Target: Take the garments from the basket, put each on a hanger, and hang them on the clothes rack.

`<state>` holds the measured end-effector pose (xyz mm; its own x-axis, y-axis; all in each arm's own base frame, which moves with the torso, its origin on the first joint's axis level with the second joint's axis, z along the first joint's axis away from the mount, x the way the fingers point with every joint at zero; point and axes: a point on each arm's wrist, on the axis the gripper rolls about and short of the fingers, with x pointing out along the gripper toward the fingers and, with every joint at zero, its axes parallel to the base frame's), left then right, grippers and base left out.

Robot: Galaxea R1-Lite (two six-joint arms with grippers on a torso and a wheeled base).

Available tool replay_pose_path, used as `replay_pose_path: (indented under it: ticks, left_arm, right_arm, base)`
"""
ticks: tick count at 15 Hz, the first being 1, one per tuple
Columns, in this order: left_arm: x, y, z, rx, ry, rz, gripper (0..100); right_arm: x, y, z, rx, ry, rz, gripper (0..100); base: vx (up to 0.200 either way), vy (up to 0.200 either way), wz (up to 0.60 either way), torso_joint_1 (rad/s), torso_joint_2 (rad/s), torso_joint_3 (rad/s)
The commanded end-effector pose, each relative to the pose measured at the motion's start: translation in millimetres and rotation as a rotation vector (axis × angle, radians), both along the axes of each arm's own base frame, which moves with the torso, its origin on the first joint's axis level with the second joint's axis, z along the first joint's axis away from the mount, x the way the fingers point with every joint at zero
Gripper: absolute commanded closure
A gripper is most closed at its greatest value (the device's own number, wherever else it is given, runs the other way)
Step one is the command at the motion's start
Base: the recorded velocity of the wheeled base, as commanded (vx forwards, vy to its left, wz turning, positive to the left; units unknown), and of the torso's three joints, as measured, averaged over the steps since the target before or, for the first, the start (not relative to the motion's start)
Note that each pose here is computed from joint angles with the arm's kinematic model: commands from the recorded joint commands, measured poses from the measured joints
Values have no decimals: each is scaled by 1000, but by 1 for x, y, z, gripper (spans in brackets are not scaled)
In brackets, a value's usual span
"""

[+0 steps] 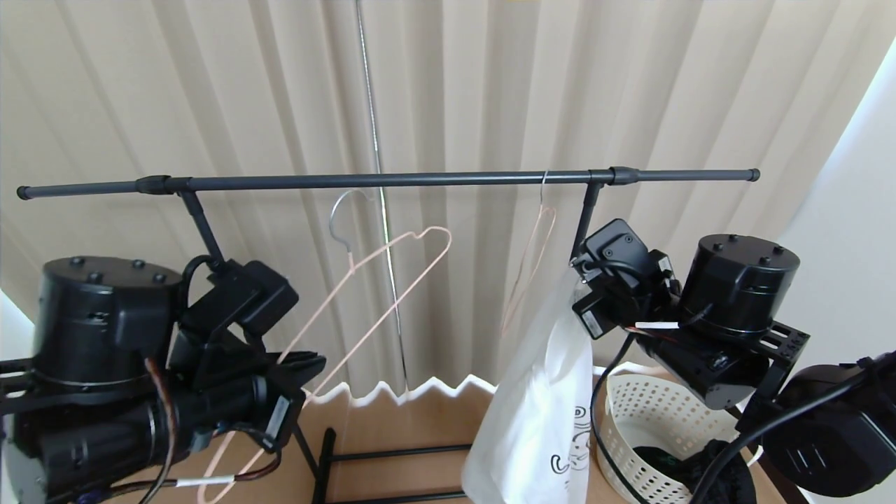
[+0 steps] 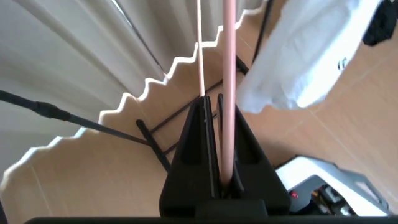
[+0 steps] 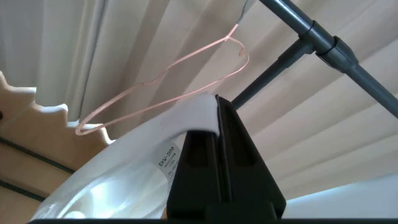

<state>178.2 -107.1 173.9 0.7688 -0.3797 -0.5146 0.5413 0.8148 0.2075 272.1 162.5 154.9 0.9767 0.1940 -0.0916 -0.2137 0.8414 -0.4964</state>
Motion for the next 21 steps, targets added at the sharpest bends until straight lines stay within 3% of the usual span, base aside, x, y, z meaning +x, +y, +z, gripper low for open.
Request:
replay_pose_path:
  ticks: [1, 6, 10, 15, 21]
  left_arm:
    - [-25, 17, -2, -1, -26, -58, 100]
    - [-35, 15, -19, -20, 54, -243, 100]
    - [-27, -9, -34, -9, 131, -358, 100]
    - [-8, -39, -42, -34, 89, -416, 100]
    - [12, -56, -40, -43, 83, -403, 100]
  right_arm:
    - [7, 3, -5, -9, 7, -44, 100]
    - [18, 6, -4, -9, -11, -153, 100]
    - [19, 6, -2, -4, -19, -162, 100]
    - [19, 7, -1, -2, -23, -162, 100]
    - [13, 12, -1, -2, -22, -154, 100]
  base:
    - [0, 0, 0, 0, 0, 0]
    - [0, 0, 0, 0, 0, 0]
    - [0, 0, 0, 0, 0, 0]
    - [0, 0, 0, 0, 0, 0]
    - [0, 0, 0, 0, 0, 0]
